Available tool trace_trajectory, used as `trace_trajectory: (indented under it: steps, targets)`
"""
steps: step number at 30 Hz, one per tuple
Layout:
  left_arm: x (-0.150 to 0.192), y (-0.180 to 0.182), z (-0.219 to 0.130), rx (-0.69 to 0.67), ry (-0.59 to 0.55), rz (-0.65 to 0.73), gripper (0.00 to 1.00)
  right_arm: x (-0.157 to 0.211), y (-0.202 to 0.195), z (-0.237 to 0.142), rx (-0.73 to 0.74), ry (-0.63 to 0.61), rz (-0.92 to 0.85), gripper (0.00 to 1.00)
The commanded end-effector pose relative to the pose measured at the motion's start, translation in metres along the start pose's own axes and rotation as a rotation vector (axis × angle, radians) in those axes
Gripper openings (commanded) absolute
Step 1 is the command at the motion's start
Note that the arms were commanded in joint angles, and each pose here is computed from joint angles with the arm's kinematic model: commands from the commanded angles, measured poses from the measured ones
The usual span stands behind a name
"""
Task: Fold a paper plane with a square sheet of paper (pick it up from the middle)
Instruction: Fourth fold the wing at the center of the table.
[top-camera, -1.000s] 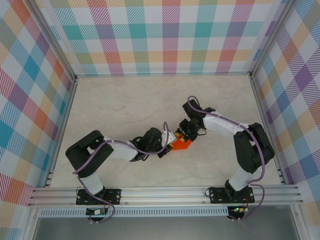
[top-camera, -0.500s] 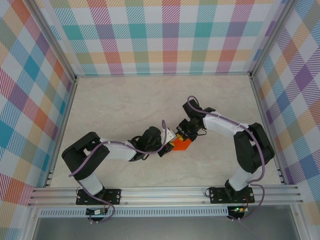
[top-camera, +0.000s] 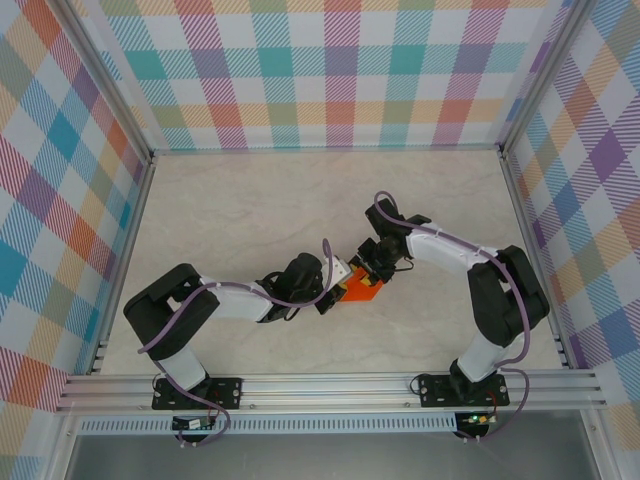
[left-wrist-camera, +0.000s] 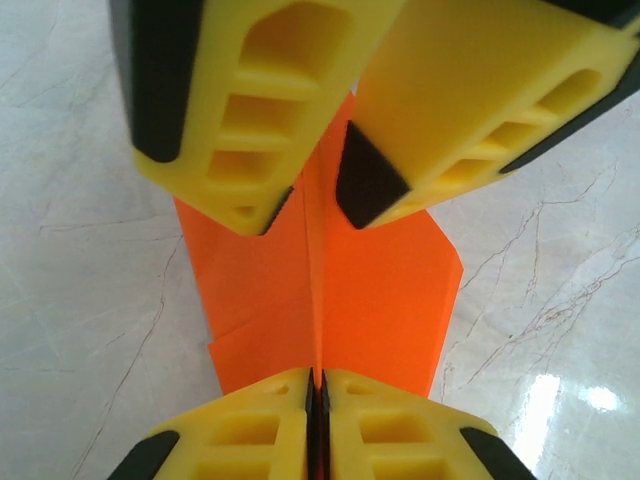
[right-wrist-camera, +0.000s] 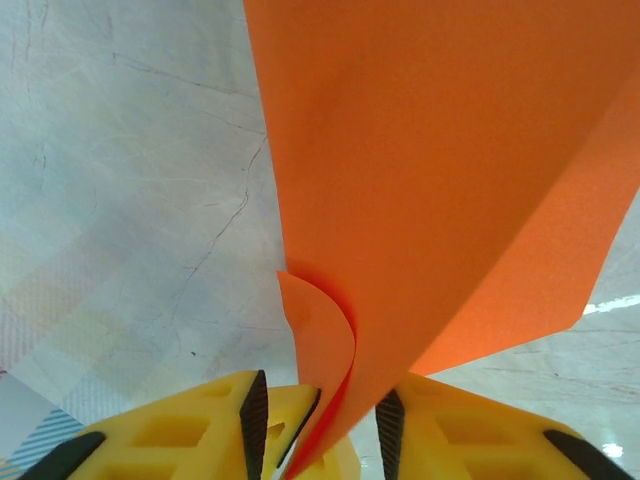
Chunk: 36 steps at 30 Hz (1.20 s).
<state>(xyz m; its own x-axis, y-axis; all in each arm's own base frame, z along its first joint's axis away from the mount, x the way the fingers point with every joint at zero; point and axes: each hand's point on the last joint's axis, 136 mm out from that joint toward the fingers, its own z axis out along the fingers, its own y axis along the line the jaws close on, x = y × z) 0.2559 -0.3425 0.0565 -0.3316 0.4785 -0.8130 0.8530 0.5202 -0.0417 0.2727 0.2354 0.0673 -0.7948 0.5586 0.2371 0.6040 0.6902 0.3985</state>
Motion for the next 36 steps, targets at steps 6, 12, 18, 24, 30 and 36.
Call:
trace_trajectory:
  steps: [6, 12, 18, 24, 30, 36]
  targets:
    - [0.004, -0.010, 0.007, 0.060, 0.087, -0.235, 0.08, -0.001, 0.001, -0.031, -0.190, -0.106, -0.139, 0.63]
    - [0.000, -0.019, 0.010, 0.109, 0.106, -0.427, 0.07, -0.001, -0.004, -0.053, -0.264, -0.189, -0.257, 0.67]
    - [0.000, -0.021, 0.016, 0.120, 0.126, -0.611, 0.07, 0.004, -0.017, -0.046, -0.289, -0.183, -0.304, 0.67]
    - [0.001, -0.016, 0.016, 0.098, 0.082, -0.738, 0.05, 0.005, -0.023, -0.034, -0.298, -0.160, -0.318, 0.64]
    - [-0.002, -0.011, 0.012, 0.086, 0.039, -0.804, 0.04, 0.005, -0.020, -0.019, -0.293, -0.117, -0.324, 0.56]
    - [0.003, -0.010, 0.010, 0.075, 0.033, -0.833, 0.04, 0.001, -0.022, -0.008, -0.264, -0.102, -0.316, 0.51]
